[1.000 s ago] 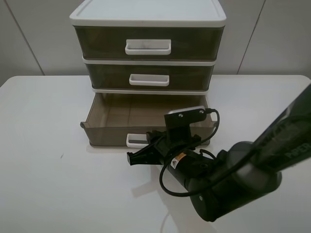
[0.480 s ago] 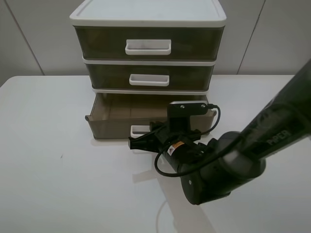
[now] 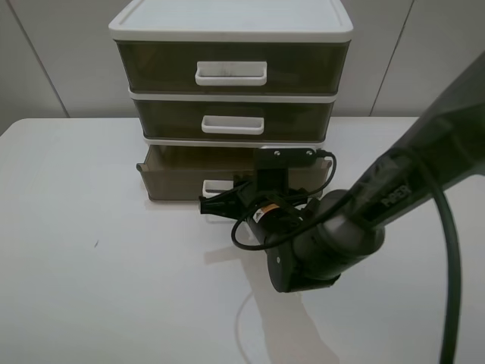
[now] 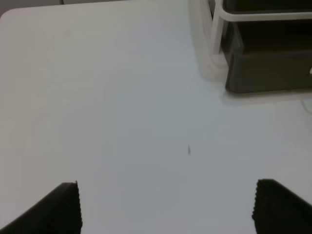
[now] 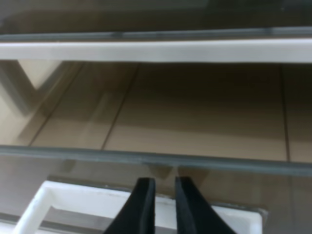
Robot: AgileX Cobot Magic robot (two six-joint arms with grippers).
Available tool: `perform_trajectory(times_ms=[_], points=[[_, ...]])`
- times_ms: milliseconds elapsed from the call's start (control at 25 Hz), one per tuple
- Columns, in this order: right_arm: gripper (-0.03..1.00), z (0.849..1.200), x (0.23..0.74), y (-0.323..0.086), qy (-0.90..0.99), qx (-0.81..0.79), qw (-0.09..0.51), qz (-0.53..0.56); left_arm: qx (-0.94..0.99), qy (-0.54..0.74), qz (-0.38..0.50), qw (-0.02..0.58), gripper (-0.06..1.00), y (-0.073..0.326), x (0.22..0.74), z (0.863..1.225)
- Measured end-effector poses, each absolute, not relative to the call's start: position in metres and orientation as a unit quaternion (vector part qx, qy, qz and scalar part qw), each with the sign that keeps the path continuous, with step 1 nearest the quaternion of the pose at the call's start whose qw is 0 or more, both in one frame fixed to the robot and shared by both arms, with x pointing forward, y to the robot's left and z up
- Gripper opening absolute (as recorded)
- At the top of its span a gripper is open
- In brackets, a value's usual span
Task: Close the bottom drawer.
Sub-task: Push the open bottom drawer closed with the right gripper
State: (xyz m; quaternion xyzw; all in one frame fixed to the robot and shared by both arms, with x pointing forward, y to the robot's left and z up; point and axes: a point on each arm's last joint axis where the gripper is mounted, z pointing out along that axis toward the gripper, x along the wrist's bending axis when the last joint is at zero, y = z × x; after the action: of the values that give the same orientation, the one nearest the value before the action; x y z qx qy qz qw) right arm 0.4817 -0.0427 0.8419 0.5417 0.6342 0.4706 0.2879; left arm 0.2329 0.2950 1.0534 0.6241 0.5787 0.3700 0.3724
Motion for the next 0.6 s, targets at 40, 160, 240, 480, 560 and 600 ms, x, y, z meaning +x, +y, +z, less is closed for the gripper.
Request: perform_trajectory(times_ms=[40, 160, 240, 480, 560, 600], points=[[0.02, 0.841, 0.484, -0.042, 0.632, 0.544, 0.289, 0.471, 0.624, 0.579, 0.370, 0.372, 0.72, 0.295, 0.233, 1.053], [0.02, 0.840, 0.489, -0.036, 0.626, 0.545, 0.292, 0.476, 0.624, 0.579, 0.370, 0.372, 0.72, 0.295, 0.233, 1.053], [0.02, 0.838, 0.492, -0.033, 0.630, 0.537, 0.299, 0.474, 0.624, 0.579, 0.370, 0.372, 0.72, 0.295, 0.233, 1.053], [0.02, 0.836, 0.506, -0.029, 0.629, 0.527, 0.317, 0.475, 0.624, 0.579, 0.370, 0.372, 0.72, 0.295, 0.233, 1.053], [0.02, 0.835, 0.512, -0.033, 0.626, 0.530, 0.322, 0.473, 0.624, 0.579, 0.370, 0.372, 0.72, 0.295, 0.233, 1.053], [0.02, 0.836, 0.514, -0.034, 0.624, 0.531, 0.324, 0.473, 0.624, 0.579, 0.370, 0.372, 0.72, 0.295, 0.233, 1.053]])
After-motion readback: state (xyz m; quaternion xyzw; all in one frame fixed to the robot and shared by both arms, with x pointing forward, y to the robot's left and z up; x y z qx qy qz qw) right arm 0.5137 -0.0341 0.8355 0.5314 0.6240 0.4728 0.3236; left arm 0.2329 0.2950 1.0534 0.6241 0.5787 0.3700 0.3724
